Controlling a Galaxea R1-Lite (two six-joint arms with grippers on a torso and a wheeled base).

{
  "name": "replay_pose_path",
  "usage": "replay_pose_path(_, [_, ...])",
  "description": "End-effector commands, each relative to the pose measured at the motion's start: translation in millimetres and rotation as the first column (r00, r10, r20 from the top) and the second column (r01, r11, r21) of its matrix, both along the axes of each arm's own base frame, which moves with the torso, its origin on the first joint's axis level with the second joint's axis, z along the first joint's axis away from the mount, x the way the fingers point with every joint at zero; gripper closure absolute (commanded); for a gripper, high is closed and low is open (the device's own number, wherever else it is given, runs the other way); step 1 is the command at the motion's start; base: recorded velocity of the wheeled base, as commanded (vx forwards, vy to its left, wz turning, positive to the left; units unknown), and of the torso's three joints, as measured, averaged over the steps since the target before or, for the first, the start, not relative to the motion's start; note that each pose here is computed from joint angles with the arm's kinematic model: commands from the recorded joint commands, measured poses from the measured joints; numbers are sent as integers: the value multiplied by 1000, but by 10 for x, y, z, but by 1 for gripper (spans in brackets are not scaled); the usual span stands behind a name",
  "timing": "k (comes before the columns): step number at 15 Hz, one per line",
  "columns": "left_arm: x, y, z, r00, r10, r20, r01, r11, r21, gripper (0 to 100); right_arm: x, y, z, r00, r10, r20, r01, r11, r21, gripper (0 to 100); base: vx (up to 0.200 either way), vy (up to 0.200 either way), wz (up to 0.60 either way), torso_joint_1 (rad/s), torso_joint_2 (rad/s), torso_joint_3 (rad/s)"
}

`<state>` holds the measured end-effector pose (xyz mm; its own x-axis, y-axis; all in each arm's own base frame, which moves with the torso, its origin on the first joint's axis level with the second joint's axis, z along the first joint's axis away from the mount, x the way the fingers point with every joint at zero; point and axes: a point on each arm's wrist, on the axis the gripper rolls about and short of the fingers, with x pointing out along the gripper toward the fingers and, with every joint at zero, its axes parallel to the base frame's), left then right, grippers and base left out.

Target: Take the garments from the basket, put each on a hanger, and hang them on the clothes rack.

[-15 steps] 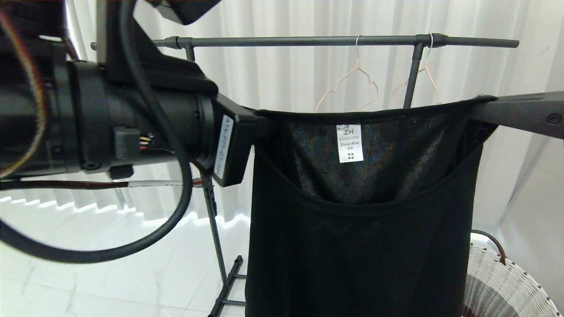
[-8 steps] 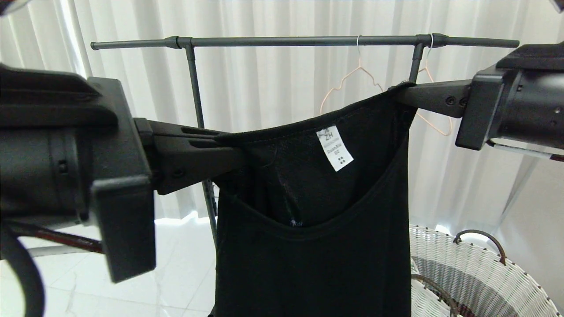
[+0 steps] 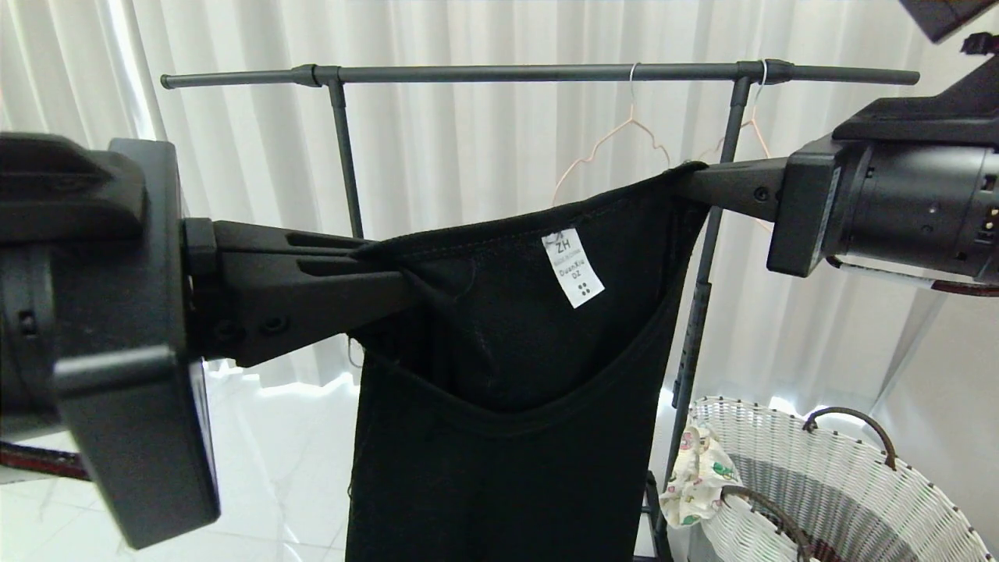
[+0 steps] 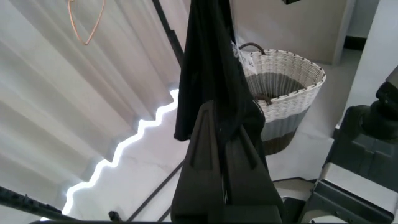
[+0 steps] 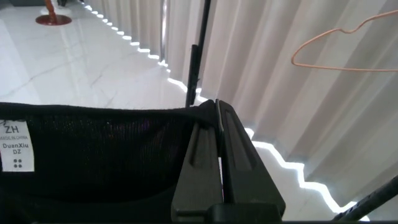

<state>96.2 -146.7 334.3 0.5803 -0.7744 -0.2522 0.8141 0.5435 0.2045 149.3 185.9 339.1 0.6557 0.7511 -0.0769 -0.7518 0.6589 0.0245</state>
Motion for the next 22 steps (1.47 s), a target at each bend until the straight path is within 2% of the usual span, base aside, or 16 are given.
replay_pose_path(1, [29,-43,-15,1000,2,-6,-2,1000,10,100,-11,-18,7,1000,-3,0,3,1000,2,100,0,0,0,0,0,0])
replay_pose_path(3, [101,-108,5,1000,20,-5,-20,1000,14,100,-31,-118,41,1000,-26,4,26,1000,3,100,0,0,0,0,0,0])
replay_pose_path(5, [324,-231,76,996,93,2,-93,996,13,100,-82,-324,93,997,-71,-7,71,997,-10,100,0,0,0,0,0,0])
replay_pose_path(6, [368,-269,96,994,107,6,-107,994,12,100,-105,-363,106,997,-74,-6,74,997,-11,100,0,0,0,0,0,0])
replay_pose_path(7, [545,-382,136,985,172,16,-172,985,12,100,-203,-492,144,997,-81,-13,81,996,-20,100,0,0,0,0,0,0])
replay_pose_path(9, [688,-488,156,979,203,16,-203,979,9,100,-316,-605,164,996,-79,-32,77,996,-47,100,0,0,0,0,0,0])
replay_pose_path(19, [693,-494,139,979,202,10,-202,979,13,100,-293,-576,132,996,-77,-43,75,995,-66,100,0,0,0,0,0,0])
replay_pose_path(20, [693,-494,141,979,202,12,-202,979,12,100,-295,-574,130,996,-76,-45,73,995,-66,0,0,0,0,0,0,0])
replay_pose_path(22, [705,-496,147,979,206,15,-206,979,11,100,-308,-587,128,996,-74,-43,72,995,-65,0,0,0,0,0,0,0])
